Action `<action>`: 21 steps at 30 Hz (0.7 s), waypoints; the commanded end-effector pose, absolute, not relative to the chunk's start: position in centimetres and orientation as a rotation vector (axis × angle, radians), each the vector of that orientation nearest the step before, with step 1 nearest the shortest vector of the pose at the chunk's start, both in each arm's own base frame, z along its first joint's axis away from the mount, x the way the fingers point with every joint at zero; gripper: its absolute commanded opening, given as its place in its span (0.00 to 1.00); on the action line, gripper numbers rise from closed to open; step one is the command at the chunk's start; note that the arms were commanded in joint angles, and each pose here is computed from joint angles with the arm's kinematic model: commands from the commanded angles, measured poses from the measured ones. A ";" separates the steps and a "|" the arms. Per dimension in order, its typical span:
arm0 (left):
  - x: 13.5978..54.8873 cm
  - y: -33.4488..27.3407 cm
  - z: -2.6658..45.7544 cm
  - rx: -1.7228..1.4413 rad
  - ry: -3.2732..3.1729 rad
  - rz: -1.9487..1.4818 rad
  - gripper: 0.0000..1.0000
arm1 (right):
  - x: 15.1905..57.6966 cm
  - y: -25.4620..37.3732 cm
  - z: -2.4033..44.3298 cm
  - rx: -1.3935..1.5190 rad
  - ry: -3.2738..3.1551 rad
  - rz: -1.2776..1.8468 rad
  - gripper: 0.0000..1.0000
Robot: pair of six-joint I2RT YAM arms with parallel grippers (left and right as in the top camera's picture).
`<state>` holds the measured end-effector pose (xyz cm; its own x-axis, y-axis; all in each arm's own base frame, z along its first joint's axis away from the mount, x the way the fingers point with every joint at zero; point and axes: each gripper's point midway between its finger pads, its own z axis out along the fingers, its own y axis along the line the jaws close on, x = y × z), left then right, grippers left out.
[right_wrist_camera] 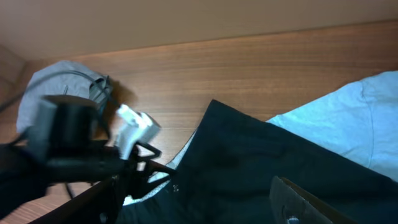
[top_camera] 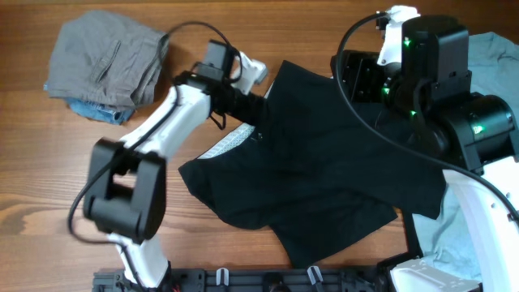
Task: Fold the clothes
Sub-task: 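Grasp the shorts' left edge with the left gripper and spread them flat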
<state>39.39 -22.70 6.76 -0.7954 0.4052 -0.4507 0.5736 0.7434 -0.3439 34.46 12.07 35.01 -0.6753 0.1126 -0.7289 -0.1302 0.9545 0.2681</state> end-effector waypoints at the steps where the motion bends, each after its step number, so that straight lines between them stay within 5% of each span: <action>1: 38.7 -22.8 4.4 0.832 2.632 -0.681 0.63 | 34.7 11.8 34.9 0.017 2.287 0.375 0.80; 3: 38.3 -22.8 2.6 0.834 2.675 -0.685 0.54 | 34.9 11.9 34.5 0.017 2.297 0.372 0.80; 5: 37.9 -22.7 1.8 0.834 2.705 -0.690 0.30 | 35.2 12.0 33.9 0.018 2.316 0.367 0.80; 16: 35.1 -22.6 -0.4 0.891 2.794 -0.708 0.38 | 35.3 12.1 33.1 0.017 2.345 0.357 0.80; 19: 33.9 -23.3 -0.5 0.903 2.818 -0.787 0.21 | 35.2 12.0 33.0 0.015 2.350 0.355 0.80; 20: 33.4 -23.6 -0.3 0.904 2.823 -0.825 0.04 | 35.2 12.0 33.0 0.014 2.352 0.353 0.80; 21: 33.2 -23.6 0.0 0.874 2.838 -0.841 0.04 | 35.2 12.0 32.9 0.014 2.354 0.353 0.80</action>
<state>34.97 -22.74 0.38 -0.8281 0.5038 -0.2460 0.5599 0.7204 -0.4093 35.04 12.26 32.92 -0.7249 0.1060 -0.6807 -0.1048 0.9596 0.2610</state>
